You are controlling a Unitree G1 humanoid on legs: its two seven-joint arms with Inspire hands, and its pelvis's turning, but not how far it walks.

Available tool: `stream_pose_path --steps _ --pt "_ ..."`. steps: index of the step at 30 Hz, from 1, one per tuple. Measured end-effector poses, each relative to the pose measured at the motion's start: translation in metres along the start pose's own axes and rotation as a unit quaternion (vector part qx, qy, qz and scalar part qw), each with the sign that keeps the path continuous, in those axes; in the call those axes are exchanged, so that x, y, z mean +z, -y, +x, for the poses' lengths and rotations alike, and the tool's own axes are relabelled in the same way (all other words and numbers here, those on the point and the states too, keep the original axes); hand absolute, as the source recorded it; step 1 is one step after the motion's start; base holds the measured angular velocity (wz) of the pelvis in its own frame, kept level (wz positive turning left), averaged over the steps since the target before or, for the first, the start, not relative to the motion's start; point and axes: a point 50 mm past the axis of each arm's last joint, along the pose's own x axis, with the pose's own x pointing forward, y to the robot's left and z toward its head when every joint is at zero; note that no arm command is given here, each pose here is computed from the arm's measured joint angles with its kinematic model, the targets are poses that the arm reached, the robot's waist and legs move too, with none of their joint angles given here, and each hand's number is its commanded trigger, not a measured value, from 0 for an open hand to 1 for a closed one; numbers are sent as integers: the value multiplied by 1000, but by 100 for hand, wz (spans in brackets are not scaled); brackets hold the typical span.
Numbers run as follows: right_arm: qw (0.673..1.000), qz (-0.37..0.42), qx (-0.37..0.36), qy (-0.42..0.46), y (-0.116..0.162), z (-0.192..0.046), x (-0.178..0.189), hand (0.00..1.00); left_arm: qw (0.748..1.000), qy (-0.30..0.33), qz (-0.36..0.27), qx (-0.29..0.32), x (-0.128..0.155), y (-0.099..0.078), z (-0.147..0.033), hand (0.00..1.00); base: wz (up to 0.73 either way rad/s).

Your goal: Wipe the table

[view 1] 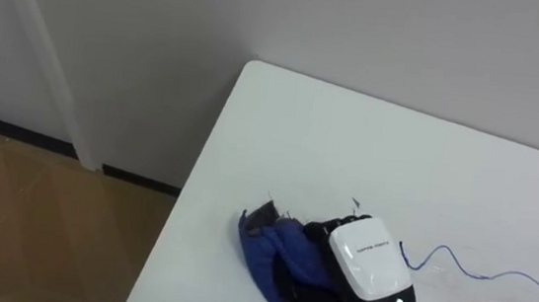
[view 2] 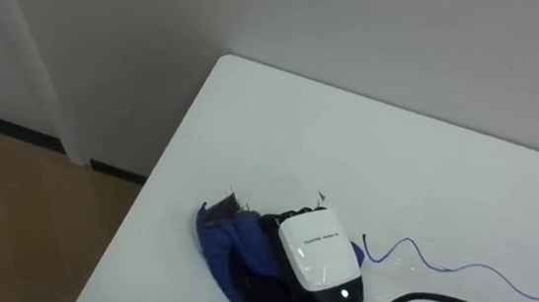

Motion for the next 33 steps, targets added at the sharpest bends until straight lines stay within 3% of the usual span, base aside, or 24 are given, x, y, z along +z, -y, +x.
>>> stream_pose_path --steps 6,13,17,23,28,33 --pt "998 47 12 -45 -3 5 -4 100 1000 -18 -4 -12 -8 11 -3 0 4" --pt "996 51 -1 -79 9 50 -12 100 999 -40 -2 -30 -12 27 -7 0 -1" --pt "990 44 -14 -131 13 53 -35 100 998 -54 -12 -30 -22 27 -13 0 6" --pt "969 49 -51 -237 11 22 -74 100 997 -73 -26 -21 -32 19 -14 0 24" --pt "927 83 -67 -359 5 -21 -110 100 992 -106 -64 21 -54 -5 -19 0 -11" --pt "893 67 -76 -439 10 -56 -134 100 988 -121 -89 41 -69 -10 -27 0 -9"
